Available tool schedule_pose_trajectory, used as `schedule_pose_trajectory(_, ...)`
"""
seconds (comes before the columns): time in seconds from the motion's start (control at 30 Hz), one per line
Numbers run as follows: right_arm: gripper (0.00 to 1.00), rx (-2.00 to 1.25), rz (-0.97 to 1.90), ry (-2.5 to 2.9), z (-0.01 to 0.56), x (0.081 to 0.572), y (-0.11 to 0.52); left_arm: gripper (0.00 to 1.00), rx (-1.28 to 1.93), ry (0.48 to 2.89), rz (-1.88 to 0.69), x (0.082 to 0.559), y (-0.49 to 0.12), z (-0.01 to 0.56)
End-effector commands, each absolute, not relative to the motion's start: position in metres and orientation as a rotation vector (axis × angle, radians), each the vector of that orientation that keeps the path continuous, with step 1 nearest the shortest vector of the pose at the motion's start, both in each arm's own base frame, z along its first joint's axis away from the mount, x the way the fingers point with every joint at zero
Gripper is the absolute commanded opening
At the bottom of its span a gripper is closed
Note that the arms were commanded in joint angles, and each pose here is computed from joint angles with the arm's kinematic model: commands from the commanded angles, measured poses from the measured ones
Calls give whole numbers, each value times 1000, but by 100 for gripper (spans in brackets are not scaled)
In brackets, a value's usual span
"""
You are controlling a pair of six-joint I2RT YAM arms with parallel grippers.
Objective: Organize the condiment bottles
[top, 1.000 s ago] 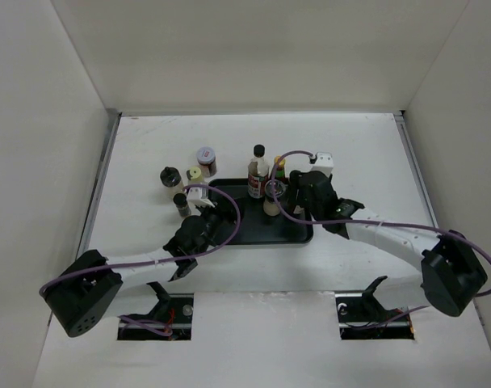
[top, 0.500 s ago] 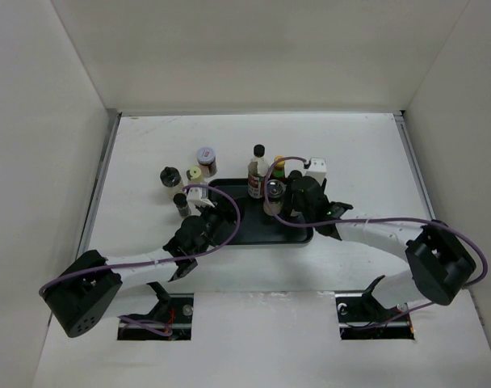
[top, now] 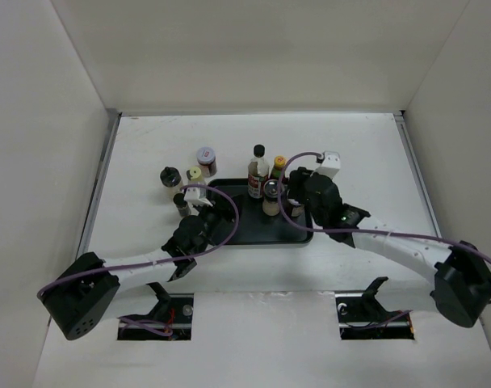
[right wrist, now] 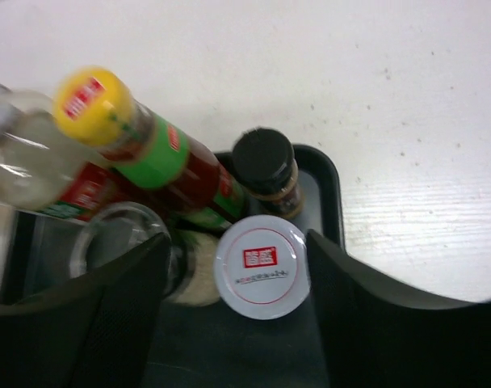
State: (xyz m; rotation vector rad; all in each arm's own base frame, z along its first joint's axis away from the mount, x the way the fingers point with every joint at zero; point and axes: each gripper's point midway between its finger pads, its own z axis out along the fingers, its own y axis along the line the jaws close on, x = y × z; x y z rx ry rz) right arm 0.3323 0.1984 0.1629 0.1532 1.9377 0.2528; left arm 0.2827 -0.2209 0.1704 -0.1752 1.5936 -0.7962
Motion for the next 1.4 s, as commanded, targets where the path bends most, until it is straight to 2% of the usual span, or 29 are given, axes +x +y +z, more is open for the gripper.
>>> schedule_pose_trajectory(0.0,58,214,346,1813,200,333,193,56,-192,1526,-774,289,-213,188)
schedule_pose_trajectory(0.03,45,245,356,1786,205,334,184,52,-197,1519,-774,290,-212,192)
schedule_pose_trajectory(0.1,23,284,399,1742,213,333,173,37,-201,1513,-770,294,-210,202)
schedule_pose_trajectory(0.17,18,321,454,1710,220,333,162,27,-229,1522,-750,297,-204,211)
schedule_pose_trajectory(0.27,18,334,514,1708,220,333,154,24,-280,1532,-674,303,-189,227)
schedule_pose_trajectory(0.33,22,343,523,1709,218,334,148,24,-329,1550,-579,310,-171,234)
schedule_pose_trajectory(0.37,29,354,528,1708,216,333,147,26,-351,1559,-538,314,-163,239)
schedule_pose_trajectory(0.53,60,372,559,1706,213,326,146,50,-414,1676,-304,350,-126,249)
schedule_pose_trajectory(0.6,68,377,562,1707,209,325,147,56,-419,1715,-219,370,-113,248)
schedule_pose_trajectory(0.73,71,380,572,1707,195,323,148,65,-341,1811,-71,410,-109,236)
schedule_pose_trajectory(0.9,72,368,586,1721,188,319,152,73,-235,1957,-14,449,-122,212)
schedule_pose_trajectory(1.1,75,349,578,1717,190,317,155,75,-124,2077,34,470,-135,180)
schedule_pose_trajectory(1.37,76,335,579,1720,191,317,158,74,-127,2116,63,476,-128,157)
